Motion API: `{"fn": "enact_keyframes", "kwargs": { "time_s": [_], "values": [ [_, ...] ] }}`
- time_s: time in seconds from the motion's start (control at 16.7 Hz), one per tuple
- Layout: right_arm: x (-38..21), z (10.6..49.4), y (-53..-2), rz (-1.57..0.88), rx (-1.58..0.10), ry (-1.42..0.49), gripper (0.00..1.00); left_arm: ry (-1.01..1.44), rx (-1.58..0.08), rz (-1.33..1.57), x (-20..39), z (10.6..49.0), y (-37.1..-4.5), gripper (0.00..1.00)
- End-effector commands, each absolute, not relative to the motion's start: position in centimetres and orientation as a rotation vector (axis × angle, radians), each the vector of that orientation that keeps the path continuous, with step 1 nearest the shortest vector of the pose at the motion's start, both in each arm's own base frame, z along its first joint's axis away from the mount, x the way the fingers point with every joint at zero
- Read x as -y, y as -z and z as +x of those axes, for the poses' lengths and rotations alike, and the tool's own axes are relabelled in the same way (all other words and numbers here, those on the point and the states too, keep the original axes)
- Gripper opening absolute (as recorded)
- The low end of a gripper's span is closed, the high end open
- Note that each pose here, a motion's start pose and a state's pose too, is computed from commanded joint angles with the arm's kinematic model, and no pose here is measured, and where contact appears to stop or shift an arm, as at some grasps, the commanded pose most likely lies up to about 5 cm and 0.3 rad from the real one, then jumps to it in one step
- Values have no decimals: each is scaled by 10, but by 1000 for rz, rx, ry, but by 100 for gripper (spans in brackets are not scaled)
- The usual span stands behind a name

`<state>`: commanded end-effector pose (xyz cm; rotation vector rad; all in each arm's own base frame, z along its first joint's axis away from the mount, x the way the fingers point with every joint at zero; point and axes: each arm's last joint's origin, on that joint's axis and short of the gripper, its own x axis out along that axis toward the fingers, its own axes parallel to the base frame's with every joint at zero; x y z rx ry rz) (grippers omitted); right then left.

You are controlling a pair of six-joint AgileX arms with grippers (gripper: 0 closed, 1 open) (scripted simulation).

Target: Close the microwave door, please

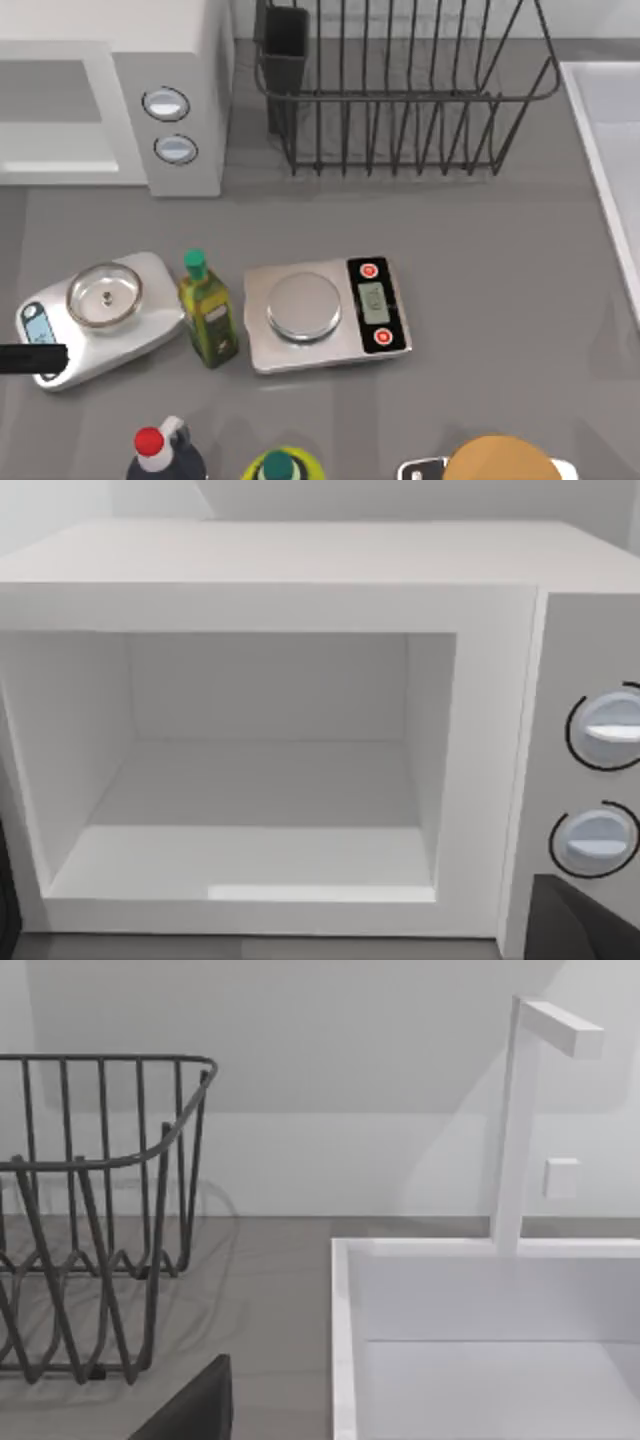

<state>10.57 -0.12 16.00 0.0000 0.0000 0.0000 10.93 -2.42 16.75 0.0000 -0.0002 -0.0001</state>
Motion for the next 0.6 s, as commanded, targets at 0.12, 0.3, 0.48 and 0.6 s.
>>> {"fn": "enact_keyframes", "kwargs": {
  "time_s": [0.12, 0.3, 0.48, 0.6],
  "values": [
    [1, 106, -160, 0, 0, 0, 100, 0, 0, 0, 29, 109, -169, 0],
    [1, 106, -160, 0, 0, 0, 100, 0, 0, 0, 30, 109, -169, 0],
    [1, 106, -160, 0, 0, 0, 100, 0, -2, 0, 30, 109, -168, 0],
    [1, 106, -160, 0, 0, 0, 100, 0, 2, -1, 31, 106, -169, 0]
  ]
}}
